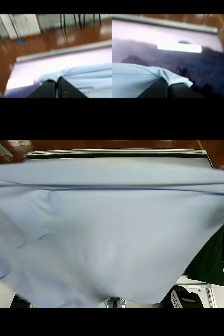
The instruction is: Fold the shirts.
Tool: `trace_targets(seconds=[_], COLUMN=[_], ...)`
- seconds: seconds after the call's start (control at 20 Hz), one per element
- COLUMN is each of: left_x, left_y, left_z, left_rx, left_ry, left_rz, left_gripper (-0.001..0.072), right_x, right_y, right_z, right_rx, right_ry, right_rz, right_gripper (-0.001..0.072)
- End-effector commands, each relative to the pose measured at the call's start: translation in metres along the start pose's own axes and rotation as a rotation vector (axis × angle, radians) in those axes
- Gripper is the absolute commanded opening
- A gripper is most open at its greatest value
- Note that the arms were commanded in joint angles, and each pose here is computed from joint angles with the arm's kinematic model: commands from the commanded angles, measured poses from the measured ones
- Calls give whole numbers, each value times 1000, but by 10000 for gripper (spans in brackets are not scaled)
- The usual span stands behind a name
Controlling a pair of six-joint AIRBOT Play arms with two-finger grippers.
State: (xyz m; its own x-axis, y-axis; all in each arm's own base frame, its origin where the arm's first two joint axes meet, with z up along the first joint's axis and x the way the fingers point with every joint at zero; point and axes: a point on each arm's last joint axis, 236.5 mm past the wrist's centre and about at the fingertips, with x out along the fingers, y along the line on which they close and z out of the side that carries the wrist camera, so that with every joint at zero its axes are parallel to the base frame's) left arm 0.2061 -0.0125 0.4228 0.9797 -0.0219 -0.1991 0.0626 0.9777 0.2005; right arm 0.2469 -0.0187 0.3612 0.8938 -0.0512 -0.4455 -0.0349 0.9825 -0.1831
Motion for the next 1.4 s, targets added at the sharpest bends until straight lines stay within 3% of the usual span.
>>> trace_targets(seconds=[0.0, 0.15, 0.35, 0.6, 0.75, 0.95, 1.35], left_x=[85, 164, 273, 388, 426, 438, 350], left_y=[0, -21, -53, -83, -92, -123, -165], left_z=[-81, -162, -230, -283, -286, -308, -381], left_rx=[-75, -219, -437, -409, -393, -450, -562], left_ry=[275, 521, 629, 529, 425, 460, 980], left_rz=[-100, -258, -387, -324, -248, -255, -463], left_gripper=[39, 39, 39, 39, 39, 39, 38], right_x=[85, 173, 303, 423, 455, 471, 409], right_y=[4, 33, 65, 87, 75, 85, 86], right_z=[-82, -141, -149, -97, -89, -155, -244], right_rx=[6, 105, 233, 18, 72, 320, 407], right_ry=[373, 563, 453, 6, -135, 93, 580], right_rz=[72, 206, 293, 153, 53, 126, 293], right_gripper=[61, 60, 60, 61, 61, 60, 60])
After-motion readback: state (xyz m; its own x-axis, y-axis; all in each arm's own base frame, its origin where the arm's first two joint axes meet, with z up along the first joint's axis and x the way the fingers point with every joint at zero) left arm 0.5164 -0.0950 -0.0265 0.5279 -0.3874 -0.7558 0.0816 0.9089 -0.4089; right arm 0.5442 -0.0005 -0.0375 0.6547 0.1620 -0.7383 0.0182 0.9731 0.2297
